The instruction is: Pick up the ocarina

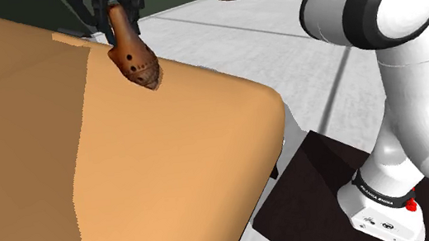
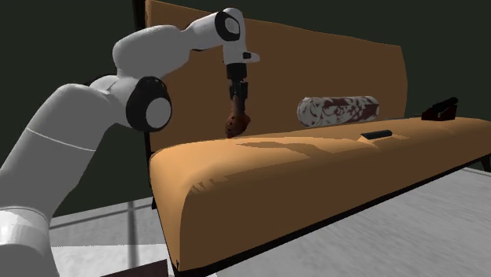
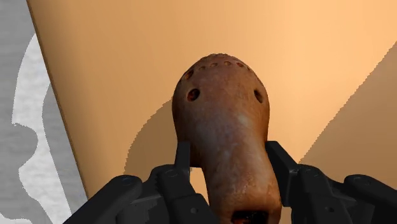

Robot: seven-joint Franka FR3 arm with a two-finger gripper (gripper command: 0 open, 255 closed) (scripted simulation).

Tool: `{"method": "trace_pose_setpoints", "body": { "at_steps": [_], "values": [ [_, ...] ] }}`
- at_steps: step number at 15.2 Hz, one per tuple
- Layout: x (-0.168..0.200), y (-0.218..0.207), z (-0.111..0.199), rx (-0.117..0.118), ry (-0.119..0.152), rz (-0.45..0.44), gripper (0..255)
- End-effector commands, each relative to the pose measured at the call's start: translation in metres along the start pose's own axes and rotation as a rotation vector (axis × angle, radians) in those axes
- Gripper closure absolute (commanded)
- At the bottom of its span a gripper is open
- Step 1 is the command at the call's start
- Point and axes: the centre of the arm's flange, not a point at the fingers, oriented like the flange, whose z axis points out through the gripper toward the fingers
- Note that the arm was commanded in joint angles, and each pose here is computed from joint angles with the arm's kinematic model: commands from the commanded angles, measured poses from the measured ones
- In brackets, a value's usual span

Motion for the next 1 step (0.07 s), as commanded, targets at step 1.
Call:
{"method": "trace_pose_setpoints", "body": {
  "at_steps": [1],
  "values": [
    [-0.0009,0.0006,-0.0033,0.0,0.0,0.001,255]
  ]
}}
